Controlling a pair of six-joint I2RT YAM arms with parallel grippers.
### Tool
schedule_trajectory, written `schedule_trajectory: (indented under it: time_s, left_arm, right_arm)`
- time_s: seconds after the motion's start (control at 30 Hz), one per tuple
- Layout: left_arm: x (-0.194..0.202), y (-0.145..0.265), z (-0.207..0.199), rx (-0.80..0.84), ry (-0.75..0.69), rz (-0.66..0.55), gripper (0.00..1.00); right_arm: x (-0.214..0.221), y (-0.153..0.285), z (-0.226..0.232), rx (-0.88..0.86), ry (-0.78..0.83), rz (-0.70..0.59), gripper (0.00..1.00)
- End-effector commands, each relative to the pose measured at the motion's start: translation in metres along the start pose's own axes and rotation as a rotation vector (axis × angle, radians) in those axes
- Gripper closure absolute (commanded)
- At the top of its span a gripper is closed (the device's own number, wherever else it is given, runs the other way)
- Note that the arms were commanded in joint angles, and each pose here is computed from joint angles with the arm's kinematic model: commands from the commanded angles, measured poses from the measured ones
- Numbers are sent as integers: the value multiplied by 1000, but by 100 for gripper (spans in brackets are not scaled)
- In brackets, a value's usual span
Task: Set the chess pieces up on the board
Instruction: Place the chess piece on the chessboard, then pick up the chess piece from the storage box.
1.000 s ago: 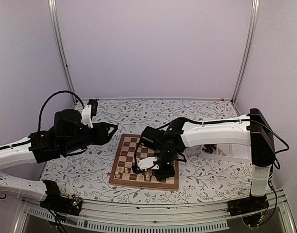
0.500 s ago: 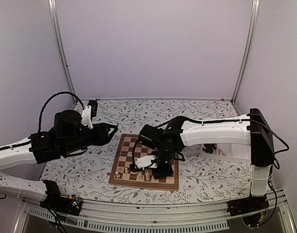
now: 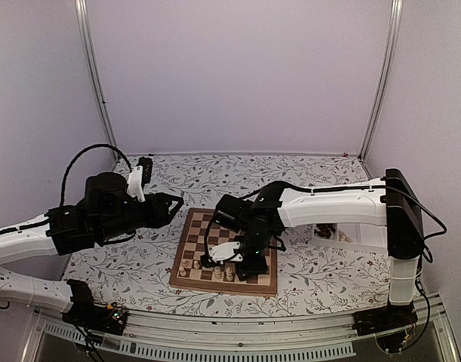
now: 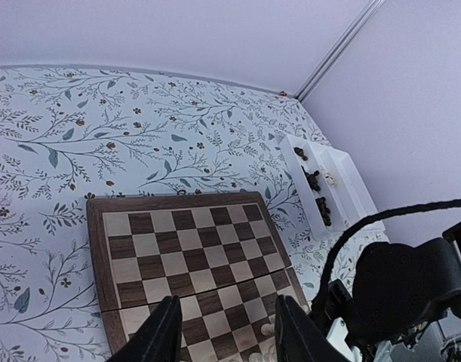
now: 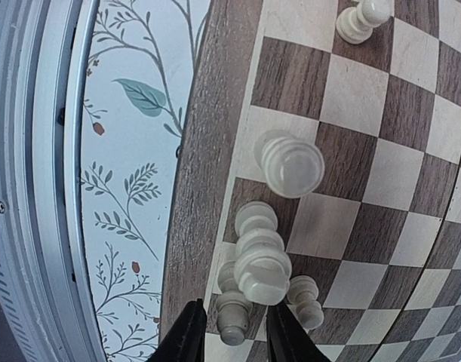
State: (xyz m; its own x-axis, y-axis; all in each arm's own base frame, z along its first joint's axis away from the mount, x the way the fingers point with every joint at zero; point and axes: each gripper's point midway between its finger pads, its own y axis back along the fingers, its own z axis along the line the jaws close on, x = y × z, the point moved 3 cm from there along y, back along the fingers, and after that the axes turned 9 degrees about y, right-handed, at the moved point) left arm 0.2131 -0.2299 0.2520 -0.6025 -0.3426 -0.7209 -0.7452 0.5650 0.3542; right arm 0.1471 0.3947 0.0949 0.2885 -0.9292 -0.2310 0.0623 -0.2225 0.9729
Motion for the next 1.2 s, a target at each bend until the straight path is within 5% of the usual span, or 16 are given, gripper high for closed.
schedule_trajectory:
  time_s: [0.0, 0.27, 0.53, 0.83, 1.17]
  left_arm:
    - [-6, 1, -1, 10, 11, -20, 56]
    - [-12, -10, -14, -5, -59, 12, 56]
    - [0, -44, -40, 82, -147, 103, 56]
    - [31, -91, -78, 205, -276, 259, 60]
    - [73, -112, -117, 294, -335, 363, 60]
  right_arm:
    - [-9, 13, 1, 9, 9, -29, 67]
    - [19, 74, 5, 73, -21, -133, 58]
    - [156, 140, -58, 244, -401, -230, 61]
    - [333, 156, -92, 438, -755, -117, 74]
    - [398, 118, -115, 462, -772, 106, 77]
